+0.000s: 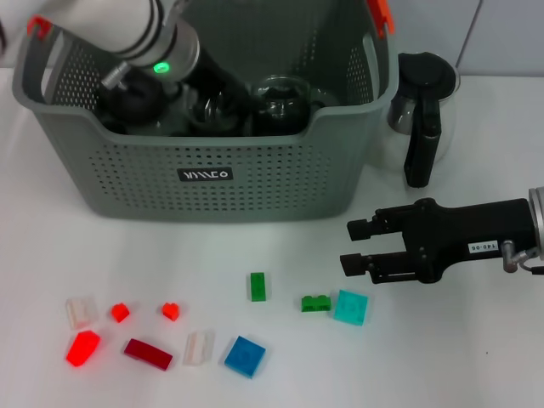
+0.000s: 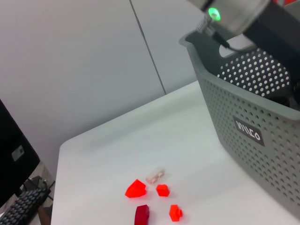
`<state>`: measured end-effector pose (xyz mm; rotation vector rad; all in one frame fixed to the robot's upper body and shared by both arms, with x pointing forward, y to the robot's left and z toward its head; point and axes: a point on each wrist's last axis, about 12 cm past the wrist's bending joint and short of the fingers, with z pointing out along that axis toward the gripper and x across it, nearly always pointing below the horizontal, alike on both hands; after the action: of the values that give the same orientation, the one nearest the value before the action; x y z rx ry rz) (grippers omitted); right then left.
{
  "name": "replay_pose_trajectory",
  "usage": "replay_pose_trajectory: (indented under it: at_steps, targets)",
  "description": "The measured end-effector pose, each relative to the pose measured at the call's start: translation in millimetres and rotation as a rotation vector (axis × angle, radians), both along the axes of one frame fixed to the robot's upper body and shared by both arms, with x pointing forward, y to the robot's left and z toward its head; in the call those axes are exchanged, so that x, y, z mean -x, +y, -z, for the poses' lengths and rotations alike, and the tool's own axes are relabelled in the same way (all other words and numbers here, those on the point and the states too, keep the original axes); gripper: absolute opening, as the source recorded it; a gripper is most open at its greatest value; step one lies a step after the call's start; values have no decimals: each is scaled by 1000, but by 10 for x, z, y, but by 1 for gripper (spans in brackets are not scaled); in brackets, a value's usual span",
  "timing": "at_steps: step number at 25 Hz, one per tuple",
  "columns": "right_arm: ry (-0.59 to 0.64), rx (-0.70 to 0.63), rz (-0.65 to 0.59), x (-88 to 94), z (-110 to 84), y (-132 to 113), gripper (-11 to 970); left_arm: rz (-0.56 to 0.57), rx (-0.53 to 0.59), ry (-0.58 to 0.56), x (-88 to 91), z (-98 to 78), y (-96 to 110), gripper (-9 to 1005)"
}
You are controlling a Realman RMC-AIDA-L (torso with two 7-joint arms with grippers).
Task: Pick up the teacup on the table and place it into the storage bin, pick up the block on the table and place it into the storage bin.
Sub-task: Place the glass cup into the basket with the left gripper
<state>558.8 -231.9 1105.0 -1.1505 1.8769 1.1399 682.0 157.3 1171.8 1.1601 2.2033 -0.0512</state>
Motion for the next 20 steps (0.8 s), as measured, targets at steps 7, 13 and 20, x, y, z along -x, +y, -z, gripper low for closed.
replay_pose_trajectory:
  at_steps: [7, 13, 20]
  targets:
    - [2, 0, 0, 10, 8, -8, 641, 12, 237, 36, 199, -443, 218, 628]
    - [5, -1, -2, 6, 0, -1, 641, -73, 479, 115, 265, -653, 515, 705]
    - [10, -1, -4, 17, 7, -4, 642, -158, 648, 133, 340, -622, 816, 767]
